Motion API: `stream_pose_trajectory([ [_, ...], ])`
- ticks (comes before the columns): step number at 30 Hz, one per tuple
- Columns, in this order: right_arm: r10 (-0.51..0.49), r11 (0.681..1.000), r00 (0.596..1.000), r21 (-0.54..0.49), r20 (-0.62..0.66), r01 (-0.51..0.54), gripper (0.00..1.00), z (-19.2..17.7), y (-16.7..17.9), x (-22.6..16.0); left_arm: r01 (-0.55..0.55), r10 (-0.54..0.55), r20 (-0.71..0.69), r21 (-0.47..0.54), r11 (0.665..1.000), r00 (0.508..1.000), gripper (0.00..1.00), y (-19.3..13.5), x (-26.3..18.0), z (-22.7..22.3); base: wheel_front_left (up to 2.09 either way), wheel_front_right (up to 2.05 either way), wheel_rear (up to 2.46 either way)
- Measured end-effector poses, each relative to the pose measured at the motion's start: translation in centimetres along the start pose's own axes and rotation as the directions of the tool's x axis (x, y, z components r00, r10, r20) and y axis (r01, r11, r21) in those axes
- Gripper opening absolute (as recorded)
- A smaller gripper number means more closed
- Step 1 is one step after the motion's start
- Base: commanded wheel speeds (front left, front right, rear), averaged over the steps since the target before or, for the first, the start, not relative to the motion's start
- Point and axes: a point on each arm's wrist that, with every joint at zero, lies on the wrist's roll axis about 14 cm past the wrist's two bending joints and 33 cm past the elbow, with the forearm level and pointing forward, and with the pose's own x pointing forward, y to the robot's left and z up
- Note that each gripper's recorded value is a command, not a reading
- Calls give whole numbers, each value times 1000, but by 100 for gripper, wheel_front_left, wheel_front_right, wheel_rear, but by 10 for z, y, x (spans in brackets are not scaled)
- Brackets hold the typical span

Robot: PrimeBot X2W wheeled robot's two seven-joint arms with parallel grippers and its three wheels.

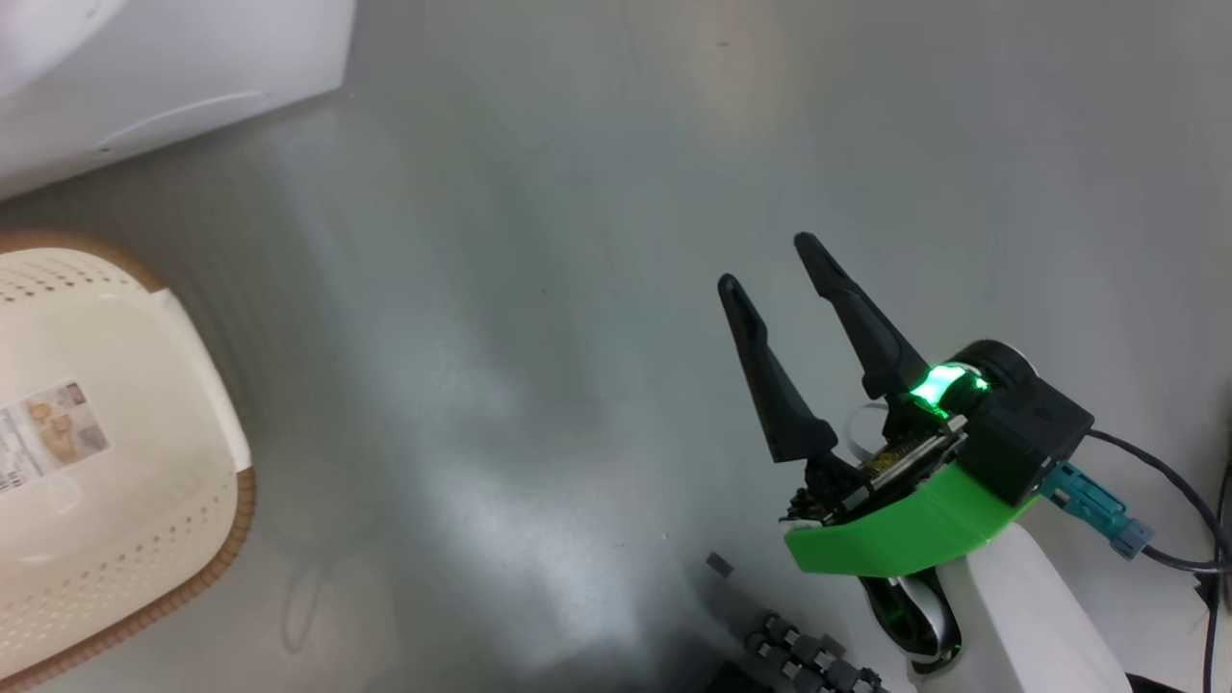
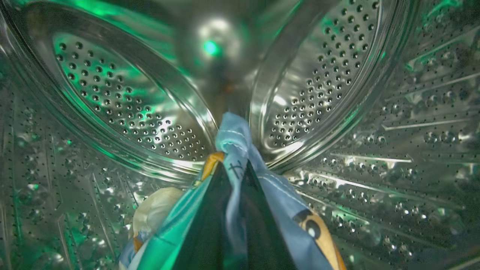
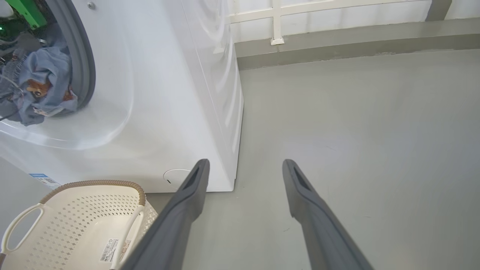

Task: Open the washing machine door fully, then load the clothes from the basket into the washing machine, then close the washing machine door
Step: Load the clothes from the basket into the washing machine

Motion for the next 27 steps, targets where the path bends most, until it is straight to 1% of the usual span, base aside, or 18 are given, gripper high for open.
stream_pose_trajectory([
  [6,-13,1000,1000,-3,-12,13,100,-3,-4,-1,-13,1,141,81,997,990,0,0,14,37,0,0,0],
  [10,-19,1000,1000,-6,-23,19,100,-7,-7,-1,-19,-12,246,123,992,969,0,-4,19,62,0,0,0],
  [13,-18,1000,999,-5,-31,18,100,-11,-7,0,-26,-13,264,143,989,965,0,-3,22,64,0,0,0],
  [15,-13,1000,999,-4,-31,13,100,-12,-6,3,-31,-6,239,151,988,971,0,0,24,54,0,0,0],
  [17,-5,1000,1000,-4,-25,5,100,-11,-4,6,-39,11,185,151,988,983,0,6,26,38,0,0,0],
  [18,-5,1000,1000,-4,-25,5,100,-11,-4,6,-39,11,185,151,988,983,0,6,26,38,0,0,0],
  [21,-2,1000,1000,7,-27,2,100,-13,-3,7,-44,33,83,140,989,996,0,15,27,10,0,0,0],
  [24,1,1000,1000,16,-30,0,100,-15,-2,9,-31,30,15,134,990,999,0,17,25,-12,0,0,0],
  [25,3,1000,1000,18,-30,-2,100,-16,-1,9,-32,32,1,130,991,999,10,18,25,-16,0,0,0],
  [26,5,1000,1000,20,-29,-5,100,-16,-1,10,-33,35,-10,127,991,999,76,19,24,-19,0,0,0],
  [27,9,1000,1000,20,-26,-8,100,-15,0,12,-31,33,-9,136,990,999,100,19,24,-19,0,0,0],
])
